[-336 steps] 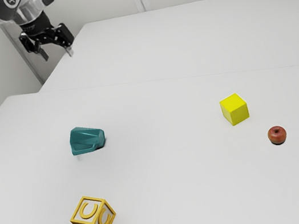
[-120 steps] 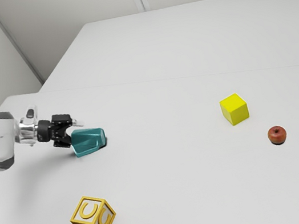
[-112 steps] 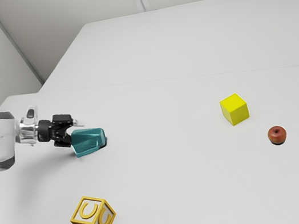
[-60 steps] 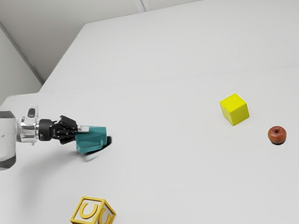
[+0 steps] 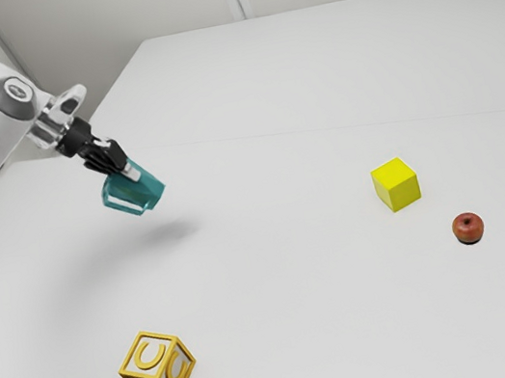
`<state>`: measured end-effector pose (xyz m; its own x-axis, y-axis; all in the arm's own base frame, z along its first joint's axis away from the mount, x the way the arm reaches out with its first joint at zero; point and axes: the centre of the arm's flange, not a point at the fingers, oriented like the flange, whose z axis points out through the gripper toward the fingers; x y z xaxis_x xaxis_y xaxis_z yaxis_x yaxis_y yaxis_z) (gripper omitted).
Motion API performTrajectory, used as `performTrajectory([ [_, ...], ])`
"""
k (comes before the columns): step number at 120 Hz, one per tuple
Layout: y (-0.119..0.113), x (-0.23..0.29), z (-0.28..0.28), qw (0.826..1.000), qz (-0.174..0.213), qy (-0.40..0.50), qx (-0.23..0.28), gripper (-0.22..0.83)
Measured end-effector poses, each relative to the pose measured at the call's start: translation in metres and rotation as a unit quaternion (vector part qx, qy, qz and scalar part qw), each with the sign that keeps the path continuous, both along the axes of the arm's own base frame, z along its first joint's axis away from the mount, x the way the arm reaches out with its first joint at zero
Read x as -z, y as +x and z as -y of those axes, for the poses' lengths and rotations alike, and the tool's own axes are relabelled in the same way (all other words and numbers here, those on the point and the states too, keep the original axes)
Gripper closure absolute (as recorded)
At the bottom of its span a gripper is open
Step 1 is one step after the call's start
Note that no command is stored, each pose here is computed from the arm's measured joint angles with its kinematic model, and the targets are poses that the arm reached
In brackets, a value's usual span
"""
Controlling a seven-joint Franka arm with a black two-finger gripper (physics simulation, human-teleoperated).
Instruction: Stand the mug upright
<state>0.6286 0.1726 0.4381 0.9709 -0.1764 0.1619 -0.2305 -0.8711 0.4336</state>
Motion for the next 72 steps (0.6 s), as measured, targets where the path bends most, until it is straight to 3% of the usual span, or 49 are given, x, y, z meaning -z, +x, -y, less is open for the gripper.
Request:
performTrajectory([
  [15,0.009,0.016,0.024,0.990,-0.038,0.138,0.022,0.78],
  [34,0.024,0.041,0.053,0.969,-0.022,0.244,0.015,0.78],
  [72,0.024,0.093,0.063,0.953,-0.009,0.295,-0.069,0.78],
])
